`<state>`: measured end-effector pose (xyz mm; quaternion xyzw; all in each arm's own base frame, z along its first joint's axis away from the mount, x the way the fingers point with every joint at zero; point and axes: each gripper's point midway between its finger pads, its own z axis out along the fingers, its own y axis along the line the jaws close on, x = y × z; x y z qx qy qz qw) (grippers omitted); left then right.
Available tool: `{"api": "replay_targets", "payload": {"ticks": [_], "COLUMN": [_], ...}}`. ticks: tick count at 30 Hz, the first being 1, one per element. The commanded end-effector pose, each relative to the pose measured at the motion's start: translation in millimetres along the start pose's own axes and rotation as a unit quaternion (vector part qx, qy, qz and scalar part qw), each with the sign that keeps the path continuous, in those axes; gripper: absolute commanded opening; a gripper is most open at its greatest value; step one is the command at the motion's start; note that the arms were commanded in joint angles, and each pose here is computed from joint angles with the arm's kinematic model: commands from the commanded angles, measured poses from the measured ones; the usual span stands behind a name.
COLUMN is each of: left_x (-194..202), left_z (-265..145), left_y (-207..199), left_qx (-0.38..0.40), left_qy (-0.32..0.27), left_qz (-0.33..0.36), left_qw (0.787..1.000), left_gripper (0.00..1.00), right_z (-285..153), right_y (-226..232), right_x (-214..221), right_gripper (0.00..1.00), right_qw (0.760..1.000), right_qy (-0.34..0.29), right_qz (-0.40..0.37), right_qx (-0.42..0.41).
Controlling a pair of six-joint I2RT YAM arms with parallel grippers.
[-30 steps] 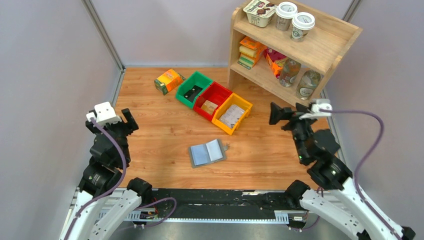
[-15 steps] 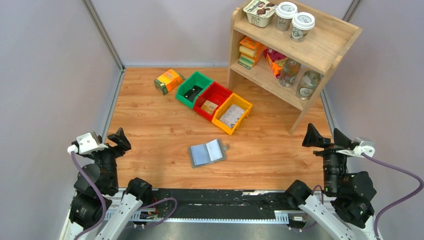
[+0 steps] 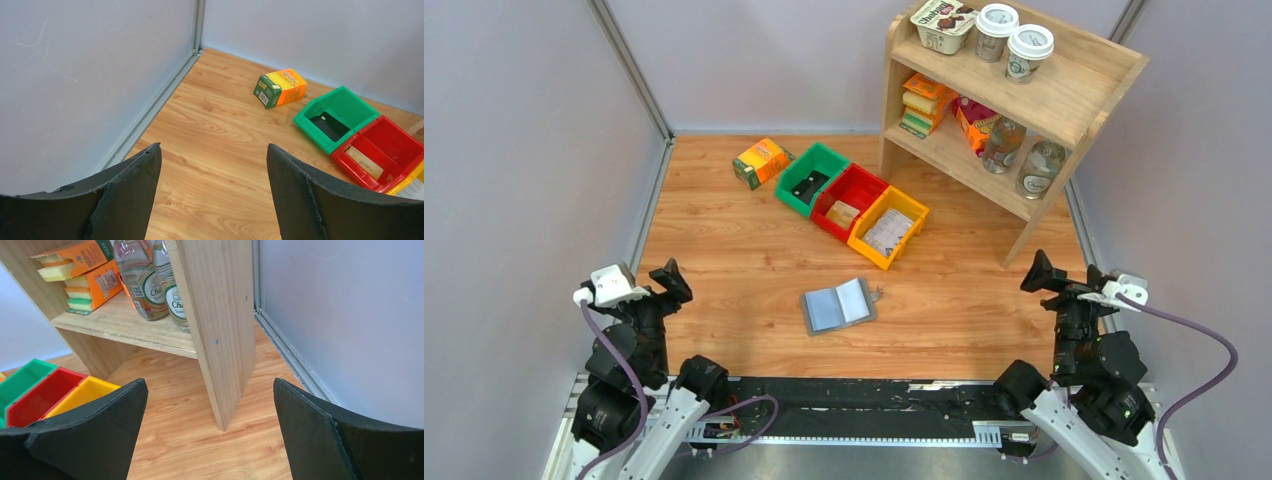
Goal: Take the credit cards out of the card holder
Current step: Reset both arms
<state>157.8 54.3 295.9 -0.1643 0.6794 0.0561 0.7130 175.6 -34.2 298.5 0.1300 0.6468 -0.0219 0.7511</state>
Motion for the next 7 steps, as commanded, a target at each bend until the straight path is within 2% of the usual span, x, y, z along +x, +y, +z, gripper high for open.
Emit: {"api": "replay_targets", "payload": {"ticks": [1,7], "left_x": [-5.7,-5.0], "left_z": [-0.8,-2.5], "left_y": [8.8,13.5], "left_qx": [-0.022,-0.033], "left_qy": [-0.013,-0.012], "left_qz": [-0.006,-0.008], "left_qw": [1.000,0.999], "left_gripper": [0.84,0.83], "right_z": [-6.3,-5.2], "right_y": [-15.3,-12.0], "right_x": [-12.9,-10.9], "right_gripper": [1.00,1.00], "right_qw": [0.999,0.999], "right_qy": [-0.027,-0.028], "right_qz": [0.033,0.030], "right_qx": [0.018,0.012]}}
